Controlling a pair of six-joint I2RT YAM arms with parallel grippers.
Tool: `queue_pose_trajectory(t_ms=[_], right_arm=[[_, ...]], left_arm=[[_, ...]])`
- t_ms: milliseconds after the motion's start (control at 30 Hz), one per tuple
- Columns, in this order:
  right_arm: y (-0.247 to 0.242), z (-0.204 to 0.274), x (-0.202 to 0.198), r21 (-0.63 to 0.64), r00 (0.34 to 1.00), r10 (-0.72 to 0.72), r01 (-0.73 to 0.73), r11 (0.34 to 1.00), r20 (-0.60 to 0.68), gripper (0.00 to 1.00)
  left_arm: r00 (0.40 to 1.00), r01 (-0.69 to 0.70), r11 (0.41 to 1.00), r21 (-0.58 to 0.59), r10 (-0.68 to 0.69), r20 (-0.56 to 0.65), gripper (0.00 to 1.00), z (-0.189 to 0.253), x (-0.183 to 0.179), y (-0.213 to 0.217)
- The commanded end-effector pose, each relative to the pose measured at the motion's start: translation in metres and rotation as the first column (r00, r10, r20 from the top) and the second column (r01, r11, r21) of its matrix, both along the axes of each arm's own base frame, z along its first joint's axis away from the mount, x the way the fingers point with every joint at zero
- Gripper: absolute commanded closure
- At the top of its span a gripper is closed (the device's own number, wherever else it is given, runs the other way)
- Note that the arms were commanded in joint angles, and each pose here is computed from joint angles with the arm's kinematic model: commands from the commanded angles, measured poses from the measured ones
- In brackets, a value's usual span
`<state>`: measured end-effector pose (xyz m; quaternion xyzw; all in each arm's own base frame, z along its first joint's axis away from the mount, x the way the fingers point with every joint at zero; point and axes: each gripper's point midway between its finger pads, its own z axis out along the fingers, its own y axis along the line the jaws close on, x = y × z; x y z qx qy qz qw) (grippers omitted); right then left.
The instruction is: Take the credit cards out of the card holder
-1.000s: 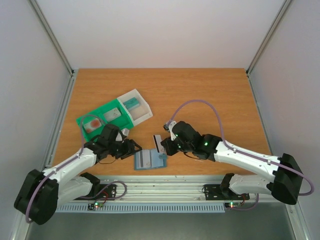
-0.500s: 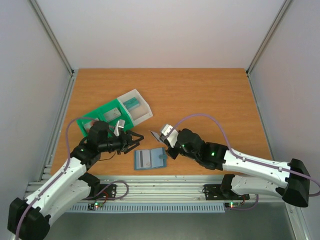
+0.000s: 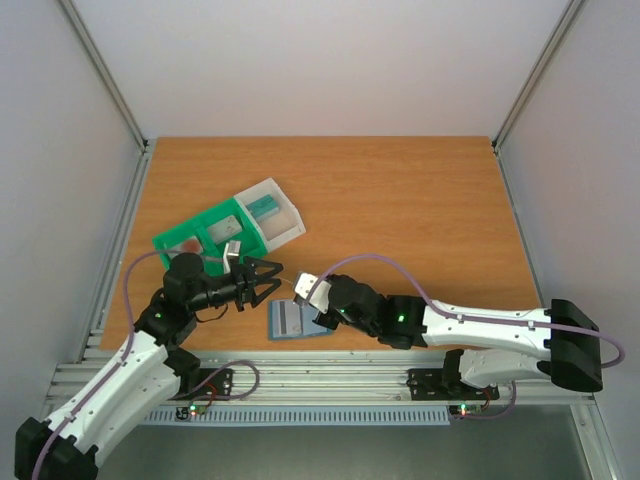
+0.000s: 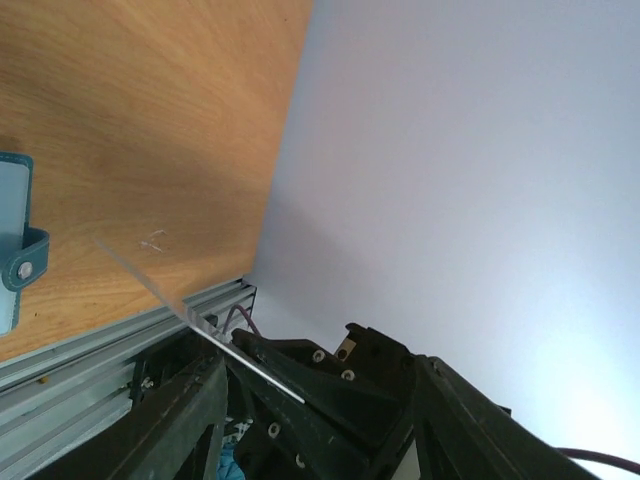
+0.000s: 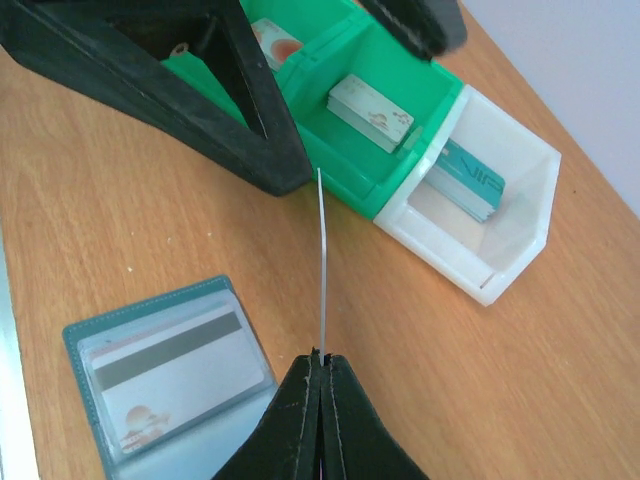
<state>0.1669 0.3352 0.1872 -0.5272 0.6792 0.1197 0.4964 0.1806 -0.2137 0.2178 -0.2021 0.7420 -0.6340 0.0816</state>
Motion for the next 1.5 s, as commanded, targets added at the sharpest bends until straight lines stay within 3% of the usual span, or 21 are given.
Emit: queue_pose_trajectory(t_ms=[0,267,733,900,967,1200,1333,1467], right_arm=[[0.015,0.029,0.005,0.048,0.996,-0.017,0.013,0.999,0.086,0.99],[0.020,0.030,0.005,0.041,0.993,-0.029,0.025,0.999,0.116,0.99],[0.027,0.023,0.003,-0.006,0.988,-0.027,0.028,1.000,0.149,0.99],[0.026,0.023,0.003,-0.004,0.988,-0.036,0.037,0.999,0.148,0.98],[0.025,0.024,0.003,0.003,0.989,-0.044,0.044,0.999,0.145,0.96],[0.008,0.027,0.004,0.045,0.989,-0.128,0.125,0.991,0.072,0.77],[-0.011,0.025,-0.004,0.068,0.985,-0.167,0.170,0.983,-0.047,0.48],[-0.036,0.031,-0.005,0.067,0.958,-0.259,0.269,0.961,-0.126,0.27]], left_arm=[[1.000,0.010,0.999,-0.047,-0.009,0.012,0.50,0.009,-0.001,-0.002],[0.999,0.018,0.999,-0.030,-0.018,-0.026,0.55,-0.003,-0.005,-0.002],[0.999,0.028,0.999,-0.030,-0.029,-0.045,0.84,-0.007,-0.006,-0.003],[0.999,0.038,0.999,-0.030,-0.039,-0.033,0.99,-0.005,-0.007,-0.004],[0.999,0.040,0.999,-0.025,-0.041,-0.029,0.99,-0.005,-0.007,-0.004],[0.997,0.075,0.997,0.009,-0.076,0.013,1.00,-0.011,-0.008,-0.006],[0.991,0.099,0.994,0.045,-0.102,0.081,1.00,-0.013,-0.009,-0.007],[0.980,0.103,0.990,0.091,-0.117,0.160,1.00,-0.014,-0.010,-0.005]])
